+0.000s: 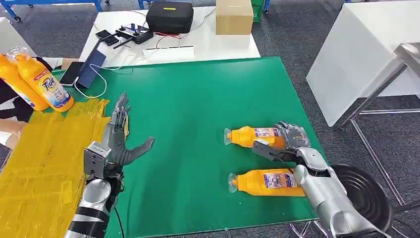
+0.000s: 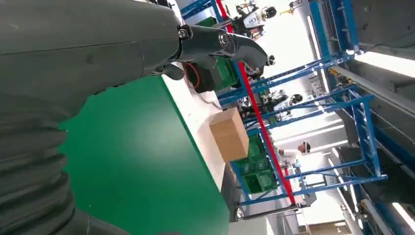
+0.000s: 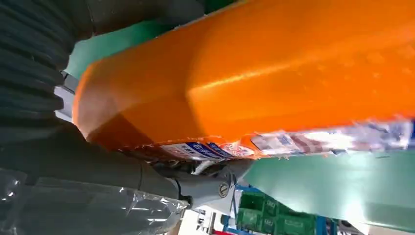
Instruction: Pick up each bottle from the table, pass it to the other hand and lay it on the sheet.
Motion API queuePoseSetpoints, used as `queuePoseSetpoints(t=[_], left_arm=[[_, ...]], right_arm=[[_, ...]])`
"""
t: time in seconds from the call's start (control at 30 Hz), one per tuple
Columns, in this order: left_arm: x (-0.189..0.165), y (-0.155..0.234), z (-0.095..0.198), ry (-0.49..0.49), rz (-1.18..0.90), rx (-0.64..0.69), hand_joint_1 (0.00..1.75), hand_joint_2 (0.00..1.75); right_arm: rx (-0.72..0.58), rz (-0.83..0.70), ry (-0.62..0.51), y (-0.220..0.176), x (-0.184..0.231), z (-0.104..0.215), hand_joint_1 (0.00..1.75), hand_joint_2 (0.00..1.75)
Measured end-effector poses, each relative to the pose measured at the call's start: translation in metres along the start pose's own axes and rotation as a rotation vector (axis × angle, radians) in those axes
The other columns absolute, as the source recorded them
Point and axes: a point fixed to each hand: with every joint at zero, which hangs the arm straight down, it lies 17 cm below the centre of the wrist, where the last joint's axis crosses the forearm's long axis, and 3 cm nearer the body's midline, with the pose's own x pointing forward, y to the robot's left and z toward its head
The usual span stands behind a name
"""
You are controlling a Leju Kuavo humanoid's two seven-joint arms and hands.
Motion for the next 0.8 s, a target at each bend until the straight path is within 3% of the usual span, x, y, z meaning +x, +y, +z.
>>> queuePoseSetpoints(t=[0.2,0.33,0.5,0.67,0.8], left_arm=[[-0.001,0.0,0.0,0.001,0.002,0.0,0.0,1.75],[-0.001,0.0,0.0,0.002,0.003,0.0,0.0,1.75],[-0.001,-0.001,0.0,-0.001,0.006,-0.003,0.0,1.75],[0.004,-0.013,0.001,-0.006,0.022,-0.047,0.0,1.75],[0.01,-0.024,0.0,-0.014,0.036,-0.078,0.0,1.75]], right_arm=[[0.025,0.029,0.002,0.003,-0.001,-0.004,1.75,1.75],[0.012,0.034,-0.011,0.0,0.002,-0.006,1.75,1.75],[-0.146,-0.11,-0.122,-0.015,0.04,0.001,1.75,1.75],[-0.342,-0.275,-0.225,-0.058,0.095,0.02,1.75,1.75],[-0.423,-0.341,-0.269,-0.083,0.118,0.033,1.75,1.75]])
